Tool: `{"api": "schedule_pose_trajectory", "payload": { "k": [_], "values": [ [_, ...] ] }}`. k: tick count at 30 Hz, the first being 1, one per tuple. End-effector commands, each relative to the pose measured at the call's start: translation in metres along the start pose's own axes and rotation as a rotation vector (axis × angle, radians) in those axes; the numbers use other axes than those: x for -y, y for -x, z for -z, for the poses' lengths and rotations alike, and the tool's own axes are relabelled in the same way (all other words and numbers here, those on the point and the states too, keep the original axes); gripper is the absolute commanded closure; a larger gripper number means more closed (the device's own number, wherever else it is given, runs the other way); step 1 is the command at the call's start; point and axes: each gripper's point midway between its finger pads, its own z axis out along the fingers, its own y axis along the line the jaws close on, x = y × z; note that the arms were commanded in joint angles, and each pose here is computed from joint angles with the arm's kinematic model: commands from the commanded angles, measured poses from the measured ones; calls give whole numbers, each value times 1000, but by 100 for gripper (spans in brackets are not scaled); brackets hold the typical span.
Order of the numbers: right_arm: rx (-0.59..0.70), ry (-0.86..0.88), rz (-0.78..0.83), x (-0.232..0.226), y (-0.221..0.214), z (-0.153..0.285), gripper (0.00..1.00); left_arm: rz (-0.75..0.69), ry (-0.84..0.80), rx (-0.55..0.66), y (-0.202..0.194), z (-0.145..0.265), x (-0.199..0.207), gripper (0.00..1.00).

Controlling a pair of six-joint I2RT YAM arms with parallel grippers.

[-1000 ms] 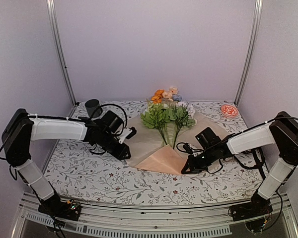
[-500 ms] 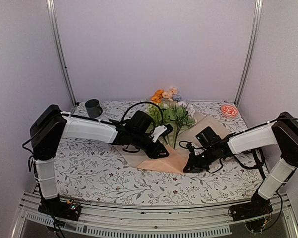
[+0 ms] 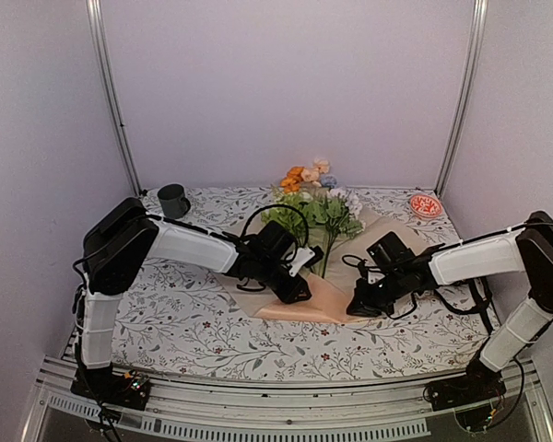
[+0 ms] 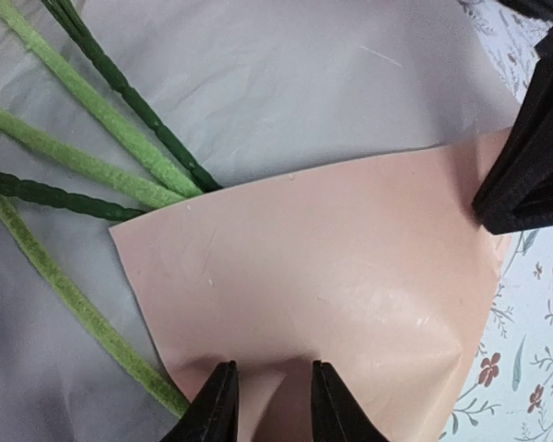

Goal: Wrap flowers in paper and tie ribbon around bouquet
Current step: Press the fold line on the 1/4-folded wrapping paper, then pick up the one-fourth-folded wrapping paper from the center of the board.

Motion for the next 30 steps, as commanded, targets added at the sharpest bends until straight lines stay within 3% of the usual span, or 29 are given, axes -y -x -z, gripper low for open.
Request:
{"api": "schedule_pose_trajectory", "payload": {
  "k": [1,3,9,11,15,23,30],
  "values": [
    [100,-34,-89,0,10,32,88,-23,8,-59,-19,-9,2,72],
    [131,-17,-162,-1,8,45,79,-23,9,-65,-21,-10,1,72],
    [199,39,-522,16,-12,76,75,-32,5,-73,-25,-11,2,72],
    [250,87,-659,21,-12,85,56,-35,7,-75,-25,-12,2,72],
    [237,167,-866,23,-16,78,50,-40,5,-78,-26,-12,2,72],
    [91,-9,-828,28,-22,36,49,-45,4,-78,-25,-12,3,72],
    [124,-81,-865,51,-22,22,50,-49,6,-79,-25,-9,2,72]
  ]
}}
